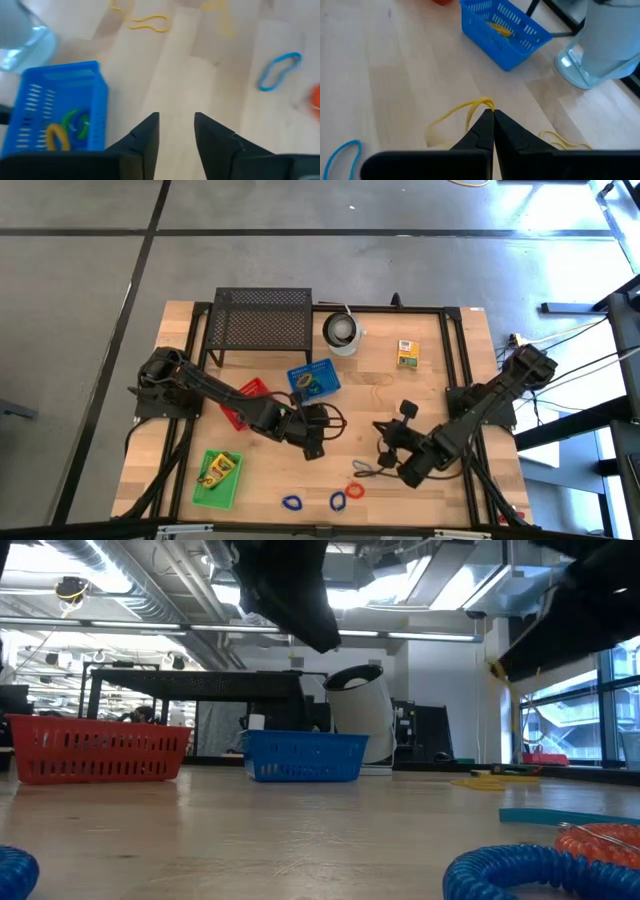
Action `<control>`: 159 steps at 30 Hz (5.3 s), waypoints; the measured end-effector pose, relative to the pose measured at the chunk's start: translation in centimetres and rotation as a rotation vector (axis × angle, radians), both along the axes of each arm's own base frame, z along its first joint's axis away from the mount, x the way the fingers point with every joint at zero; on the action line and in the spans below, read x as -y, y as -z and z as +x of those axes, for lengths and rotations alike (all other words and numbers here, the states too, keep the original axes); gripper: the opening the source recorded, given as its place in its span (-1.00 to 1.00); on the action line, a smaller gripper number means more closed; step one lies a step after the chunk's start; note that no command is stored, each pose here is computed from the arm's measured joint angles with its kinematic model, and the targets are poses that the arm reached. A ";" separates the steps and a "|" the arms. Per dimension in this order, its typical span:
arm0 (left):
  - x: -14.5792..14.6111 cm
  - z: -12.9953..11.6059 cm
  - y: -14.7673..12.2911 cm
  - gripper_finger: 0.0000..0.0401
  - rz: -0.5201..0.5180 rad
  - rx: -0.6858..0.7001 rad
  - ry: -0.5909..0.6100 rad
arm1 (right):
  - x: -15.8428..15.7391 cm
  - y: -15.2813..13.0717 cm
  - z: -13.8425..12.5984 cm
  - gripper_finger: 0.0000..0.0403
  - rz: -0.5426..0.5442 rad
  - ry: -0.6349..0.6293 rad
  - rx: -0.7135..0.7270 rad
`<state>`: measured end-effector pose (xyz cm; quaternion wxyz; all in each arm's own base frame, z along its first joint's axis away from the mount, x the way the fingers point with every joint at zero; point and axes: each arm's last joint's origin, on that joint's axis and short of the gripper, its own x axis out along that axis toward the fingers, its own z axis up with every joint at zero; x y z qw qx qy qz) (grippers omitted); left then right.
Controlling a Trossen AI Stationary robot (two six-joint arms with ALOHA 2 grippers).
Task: Pick & Place Office Desk Supplies
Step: Put the yellow rubber band into the red bin
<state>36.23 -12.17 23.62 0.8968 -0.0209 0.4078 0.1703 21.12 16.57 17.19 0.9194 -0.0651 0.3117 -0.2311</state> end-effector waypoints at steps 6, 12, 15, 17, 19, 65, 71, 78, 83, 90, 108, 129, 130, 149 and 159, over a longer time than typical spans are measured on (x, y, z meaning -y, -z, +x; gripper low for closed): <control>1.1 0.3 -0.3 -0.20 -0.055 0.041 0.091 | 1.1 -0.1 1.7 -0.97 0.057 -0.035 -0.059; 2.4 0.4 -0.7 -0.01 -0.067 0.103 0.142 | 1.0 -0.8 3.7 -0.96 0.049 -0.231 -0.062; 2.7 0.6 -1.0 0.04 -0.087 0.143 0.135 | 0.9 -1.4 4.5 -0.96 -0.024 -0.322 -0.033; 2.9 0.6 -1.1 0.04 -0.087 0.170 0.121 | 0.8 -1.8 5.0 -0.96 -0.082 -0.376 -0.012; 3.1 0.7 -1.3 0.04 -0.081 0.195 0.114 | 0.7 -2.2 5.4 -0.96 -0.133 -0.440 0.005; 3.2 1.3 0.1 -0.99 -0.084 0.218 0.021 | 1.6 -3.9 7.5 -0.61 -0.153 -0.611 0.092; 3.2 1.3 -0.1 -0.98 -0.082 0.220 0.018 | 1.5 -6.2 7.8 -0.20 -0.078 -0.542 -0.087; 2.7 0.6 -0.3 -0.98 -0.045 0.164 0.008 | 1.4 -9.6 6.6 0.15 0.021 -0.406 -0.282; 1.2 -1.3 -0.7 -0.99 0.027 0.058 -0.118 | 1.1 -9.9 5.7 0.20 0.066 -0.345 -0.325; -1.4 -6.0 -3.2 -0.97 0.111 -0.062 -0.346 | 0.8 -9.3 5.1 0.12 0.083 -0.321 -0.336; -0.9 -12.8 -5.7 -0.99 0.103 -0.135 -0.616 | 1.2 -7.3 4.5 0.02 0.088 -0.248 -0.358; 0.8 -12.4 -4.1 -0.99 0.187 -0.199 -0.540 | 1.4 -6.6 4.3 0.02 0.103 -0.176 -0.333; 0.8 -12.4 -4.1 -0.99 0.193 -0.205 -0.531 | 1.4 -6.6 4.3 0.02 0.103 -0.176 -0.333; -0.6 -12.0 -4.3 -0.97 0.294 -0.268 -0.437 | 1.5 -6.7 4.3 0.02 0.082 -0.166 -0.321; -2.4 -16.7 -1.0 -0.98 0.133 -0.324 -0.695 | 1.5 -6.7 4.3 0.02 0.083 -0.164 -0.320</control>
